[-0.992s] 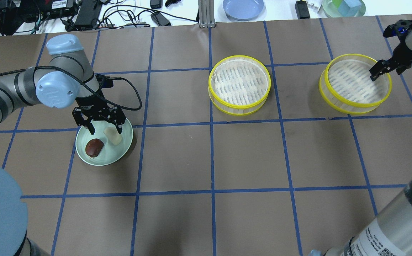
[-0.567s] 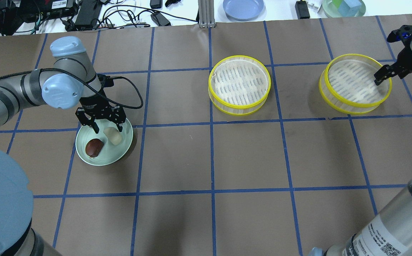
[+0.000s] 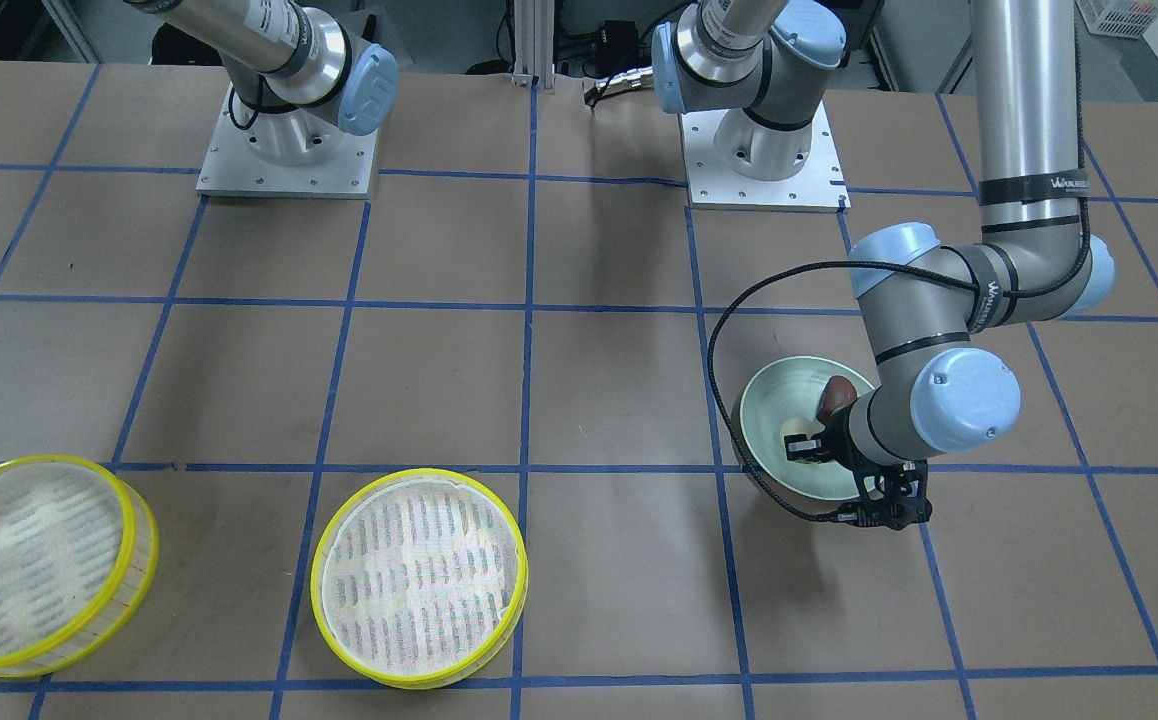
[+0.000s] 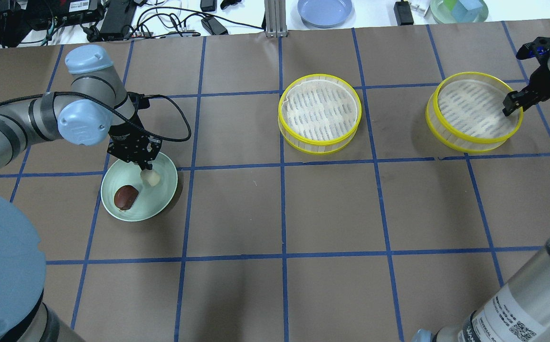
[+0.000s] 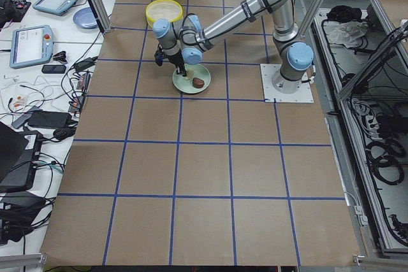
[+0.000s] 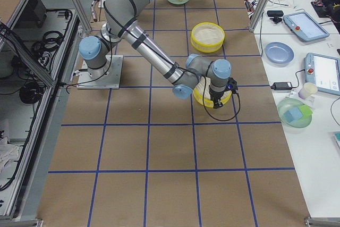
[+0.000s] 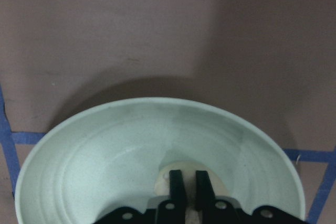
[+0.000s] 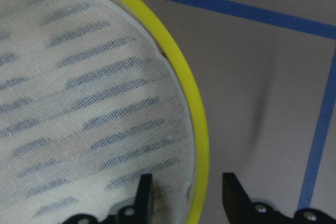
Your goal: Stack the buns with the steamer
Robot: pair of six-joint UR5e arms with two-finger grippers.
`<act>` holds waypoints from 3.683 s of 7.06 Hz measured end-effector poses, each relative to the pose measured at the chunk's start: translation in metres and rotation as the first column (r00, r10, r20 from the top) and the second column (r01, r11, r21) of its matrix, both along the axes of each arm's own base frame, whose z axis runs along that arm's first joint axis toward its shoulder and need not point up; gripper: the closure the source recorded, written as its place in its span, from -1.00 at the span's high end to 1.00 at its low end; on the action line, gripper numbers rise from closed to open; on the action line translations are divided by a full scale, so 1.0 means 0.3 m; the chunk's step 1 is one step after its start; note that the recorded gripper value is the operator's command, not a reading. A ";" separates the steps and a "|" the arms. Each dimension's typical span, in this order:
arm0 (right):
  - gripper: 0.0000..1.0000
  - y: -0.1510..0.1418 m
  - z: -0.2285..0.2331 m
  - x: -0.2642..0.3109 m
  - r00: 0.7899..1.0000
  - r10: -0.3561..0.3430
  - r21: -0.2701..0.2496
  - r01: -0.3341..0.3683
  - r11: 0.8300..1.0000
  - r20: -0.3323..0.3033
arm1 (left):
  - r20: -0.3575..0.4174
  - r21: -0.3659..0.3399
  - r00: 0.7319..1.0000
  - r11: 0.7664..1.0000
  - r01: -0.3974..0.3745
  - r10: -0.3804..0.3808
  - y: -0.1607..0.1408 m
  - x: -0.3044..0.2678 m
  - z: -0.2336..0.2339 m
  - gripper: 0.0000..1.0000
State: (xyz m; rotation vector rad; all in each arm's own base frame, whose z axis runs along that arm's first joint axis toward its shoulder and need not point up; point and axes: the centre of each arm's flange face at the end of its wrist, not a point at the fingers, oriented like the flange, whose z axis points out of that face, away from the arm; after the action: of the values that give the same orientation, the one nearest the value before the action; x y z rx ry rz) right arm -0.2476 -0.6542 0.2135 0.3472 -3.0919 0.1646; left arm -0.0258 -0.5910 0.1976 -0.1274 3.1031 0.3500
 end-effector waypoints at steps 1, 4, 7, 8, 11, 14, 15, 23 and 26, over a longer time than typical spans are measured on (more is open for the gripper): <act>-1.00 0.000 0.000 0.002 1.000 0.001 -0.003 -0.001 1.000 0.005 | -0.012 -0.033 1.000 0.999 -0.006 0.006 -0.020 -0.004 0.024 -1.00; -1.00 0.001 0.010 0.004 1.000 0.003 -0.006 -0.002 1.000 0.005 | -0.113 -0.158 0.977 0.967 -0.199 0.182 -0.133 -0.053 0.250 -1.00; -1.00 0.003 0.035 0.005 1.000 -0.017 -0.013 0.017 1.000 0.004 | -0.312 -0.159 0.867 0.878 -0.451 0.388 -0.198 -0.277 0.401 -1.00; -1.00 0.004 0.055 0.010 1.000 -0.031 -0.019 0.031 0.999 0.002 | -0.379 -0.162 0.825 0.847 -0.506 0.419 -0.203 -0.431 0.428 -1.00; -1.00 0.008 0.127 0.053 0.999 -0.048 -0.043 0.048 0.998 -0.008 | -0.520 -0.152 0.751 0.822 -0.549 0.406 -0.197 -0.754 0.373 -1.00; -1.00 -0.023 0.178 0.189 1.000 -0.020 -0.055 0.019 0.998 -0.019 | -0.556 -0.090 0.715 0.824 -0.560 0.425 -0.215 -0.885 0.185 -0.13; -1.00 -0.030 0.199 0.230 1.000 -0.005 -0.061 0.003 0.998 -0.026 | -0.553 -0.064 0.704 0.819 -0.570 0.446 -0.211 -0.914 0.153 0.52; -1.00 0.002 0.342 0.618 0.989 -0.149 -0.041 0.149 0.988 0.018 | -0.306 -0.278 0.905 0.881 -0.382 0.296 -0.206 -0.695 0.398 1.00; -1.00 0.022 0.385 0.965 0.969 -0.246 -0.059 0.245 0.968 -0.017 | 0.002 -0.264 0.999 0.964 0.037 -0.038 -0.128 -0.334 0.438 1.00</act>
State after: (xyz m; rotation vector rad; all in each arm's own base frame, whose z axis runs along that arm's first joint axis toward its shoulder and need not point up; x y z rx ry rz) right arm 0.0418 -0.6475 0.3290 -0.0367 -3.0632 0.2378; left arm -0.1262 -0.6294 0.3289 -0.0701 3.1340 -0.0670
